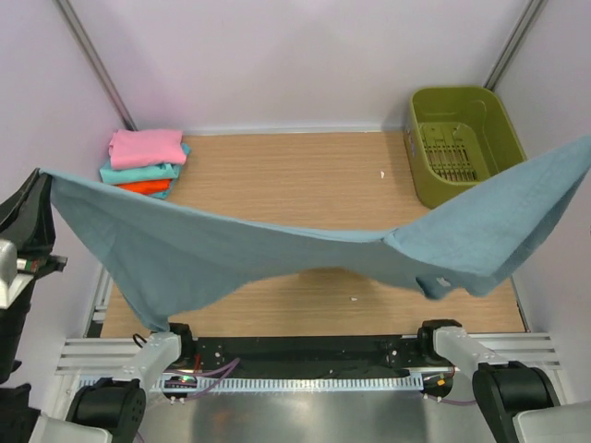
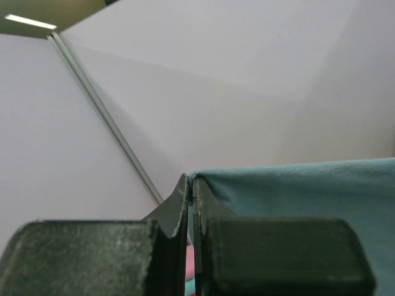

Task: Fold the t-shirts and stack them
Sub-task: Flatten the tshirt out

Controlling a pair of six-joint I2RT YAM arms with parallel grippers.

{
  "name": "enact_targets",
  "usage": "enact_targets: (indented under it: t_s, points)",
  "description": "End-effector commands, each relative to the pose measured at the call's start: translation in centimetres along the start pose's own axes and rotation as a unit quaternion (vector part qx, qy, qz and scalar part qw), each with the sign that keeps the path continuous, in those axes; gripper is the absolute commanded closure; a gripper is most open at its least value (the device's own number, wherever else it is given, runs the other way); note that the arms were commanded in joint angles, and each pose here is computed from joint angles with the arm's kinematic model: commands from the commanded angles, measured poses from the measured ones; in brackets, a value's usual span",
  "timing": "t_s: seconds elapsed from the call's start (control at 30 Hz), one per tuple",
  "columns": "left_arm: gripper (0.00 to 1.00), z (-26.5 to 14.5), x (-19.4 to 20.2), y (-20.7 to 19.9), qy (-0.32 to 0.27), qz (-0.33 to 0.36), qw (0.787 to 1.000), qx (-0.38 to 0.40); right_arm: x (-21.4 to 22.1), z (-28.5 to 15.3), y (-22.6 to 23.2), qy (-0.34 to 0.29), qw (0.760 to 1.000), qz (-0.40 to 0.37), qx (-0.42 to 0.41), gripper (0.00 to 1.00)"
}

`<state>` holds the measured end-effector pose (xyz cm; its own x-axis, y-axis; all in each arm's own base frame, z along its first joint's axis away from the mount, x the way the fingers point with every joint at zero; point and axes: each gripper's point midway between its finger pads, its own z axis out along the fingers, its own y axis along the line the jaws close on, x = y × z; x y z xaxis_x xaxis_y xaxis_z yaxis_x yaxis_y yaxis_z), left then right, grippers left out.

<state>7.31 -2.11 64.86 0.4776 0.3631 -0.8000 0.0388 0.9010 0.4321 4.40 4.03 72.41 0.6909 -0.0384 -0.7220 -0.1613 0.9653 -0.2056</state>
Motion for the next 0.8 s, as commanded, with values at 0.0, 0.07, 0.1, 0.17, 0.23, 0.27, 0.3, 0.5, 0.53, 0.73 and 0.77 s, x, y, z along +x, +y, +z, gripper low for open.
enact_targets:
  t_s: [0.0,0.07,0.1,0.17,0.23,0.27,0.3,0.5,0.53,0.73,0.77]
  points:
    - [1.0,5.4,4.3,-0.7,0.056,-0.023,0.998,0.018,7.0,6.6,-1.7,0.055,0.998,0.02,0.013,0.99]
    - [1.0,6.5,6.3,-1.0,0.081,-0.028,0.996,0.02,10.1,8.4,-1.7,0.082,0.996,0.032,0.008,0.99]
    - [1.0,7.6,8.9,-1.9,0.114,-0.036,0.992,0.033,11.4,9.0,-1.7,0.092,0.995,0.036,0.004,0.99]
    - [1.0,8.5,11.8,-2.7,0.15,-0.043,0.987,0.044,15.6,10.0,-1.4,0.127,0.991,0.043,-0.005,0.99]
    - [1.0,9.4,16.7,-4.2,0.21,-0.051,0.974,0.06,21.0,10.4,-1.2,0.176,0.983,0.049,-0.008,0.99]
    - [1.0,9.8,18.5,-4.6,0.231,-0.049,0.97,0.063,22.6,10.9,-1.3,0.183,0.982,0.046,-0.01,0.99]
    - [1.0,10.0,20.0,-5.0,0.247,-0.049,0.966,0.065,24.6,11.2,-1.3,0.198,0.979,0.048,-0.011,0.99]
    - [1.0,13.9,32.9,-9.5,0.324,-0.045,0.938,0.111,41.8,14.0,-0.3,0.316,0.944,0.091,-0.03,0.99]
    - [1.0,14.3,34.4,-10.2,0.335,-0.046,0.933,0.121,44.2,14.2,-0.1,0.331,0.938,0.094,-0.033,0.99]
    - [1.0,16.6,47.1,-15.3,0.409,-0.055,0.895,0.169,63.5,14.2,3.8,0.45,0.885,0.105,-0.063,0.99]
    - [1.0,16.6,49.7,-16.3,0.427,-0.058,0.885,0.179,65.0,14.5,4.1,0.454,0.884,0.097,-0.064,0.99]
